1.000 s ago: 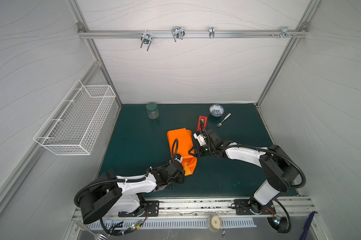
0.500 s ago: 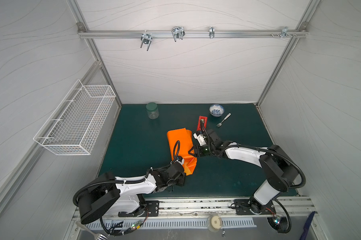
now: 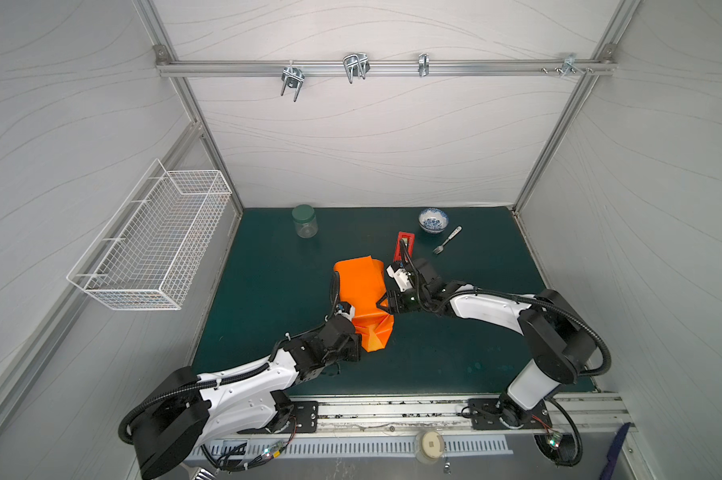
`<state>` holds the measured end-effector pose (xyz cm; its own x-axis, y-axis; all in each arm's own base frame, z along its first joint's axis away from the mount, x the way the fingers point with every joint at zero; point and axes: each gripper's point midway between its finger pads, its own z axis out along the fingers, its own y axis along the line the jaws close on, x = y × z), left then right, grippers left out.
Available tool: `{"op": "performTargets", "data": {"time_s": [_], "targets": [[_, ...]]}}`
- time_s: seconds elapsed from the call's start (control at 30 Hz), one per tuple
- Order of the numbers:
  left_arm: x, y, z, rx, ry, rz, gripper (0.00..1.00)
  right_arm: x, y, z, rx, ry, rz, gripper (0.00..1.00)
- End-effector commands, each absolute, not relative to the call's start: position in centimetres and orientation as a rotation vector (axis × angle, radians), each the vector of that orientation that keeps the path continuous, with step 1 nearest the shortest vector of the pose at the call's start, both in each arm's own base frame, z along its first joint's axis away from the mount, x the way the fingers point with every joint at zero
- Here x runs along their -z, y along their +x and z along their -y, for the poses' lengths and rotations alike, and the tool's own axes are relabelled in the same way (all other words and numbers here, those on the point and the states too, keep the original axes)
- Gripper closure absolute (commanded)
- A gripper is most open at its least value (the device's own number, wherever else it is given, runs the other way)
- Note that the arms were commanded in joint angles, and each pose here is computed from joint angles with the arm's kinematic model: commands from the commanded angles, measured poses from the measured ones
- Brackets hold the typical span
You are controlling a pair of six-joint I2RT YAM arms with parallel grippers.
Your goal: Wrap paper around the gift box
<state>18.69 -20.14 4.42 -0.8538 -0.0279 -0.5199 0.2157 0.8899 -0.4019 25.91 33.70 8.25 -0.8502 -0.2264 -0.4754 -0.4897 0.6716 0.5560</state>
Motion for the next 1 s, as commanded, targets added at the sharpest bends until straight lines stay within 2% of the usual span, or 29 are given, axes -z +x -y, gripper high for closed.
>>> {"op": "performTargets", "data": {"time_s": [0.0, 0.27, 0.47, 0.57, 0.7, 0.83, 0.97], "targets": [[-6.1, 20.3, 21.1, 0.601, 0.169, -2.474, 1.0, -6.7, 25.3, -33.1, -0.945, -0.567, -2.593, 0.42], [-6.5, 20.9, 21.9, 0.598, 0.181, -2.471, 1.0, -8.1, 25.6, -32.9, -0.93, -0.584, -2.565, 0.41], [-9.4, 20.5, 19.9, 0.617, 0.115, -2.422, 0.82, -12.5, 26.1, -32.0, -0.887, -0.599, -2.47, 0.33], [-10.7, 20.4, 18.4, 0.646, 0.04, -2.413, 0.73, -14.1, 25.7, -30.5, -0.843, -0.586, -2.437, 0.25], [-9.8, 19.6, 17.0, 0.711, -0.082, -2.508, 0.63, -13.6, 23.5, -27.8, -0.803, -0.55, -2.469, 0.23], [-7.8, 17.7, 18.7, 0.917, -0.149, -2.618, 0.58, -10.7, 19.1, -27.1, -0.852, -0.557, -2.557, 0.26], [-7.4, 17.8, 19.0, 0.943, -0.159, -2.605, 0.56, -7.8, 15.4, -29.1, -0.98, -0.544, -2.638, 0.39]]}}
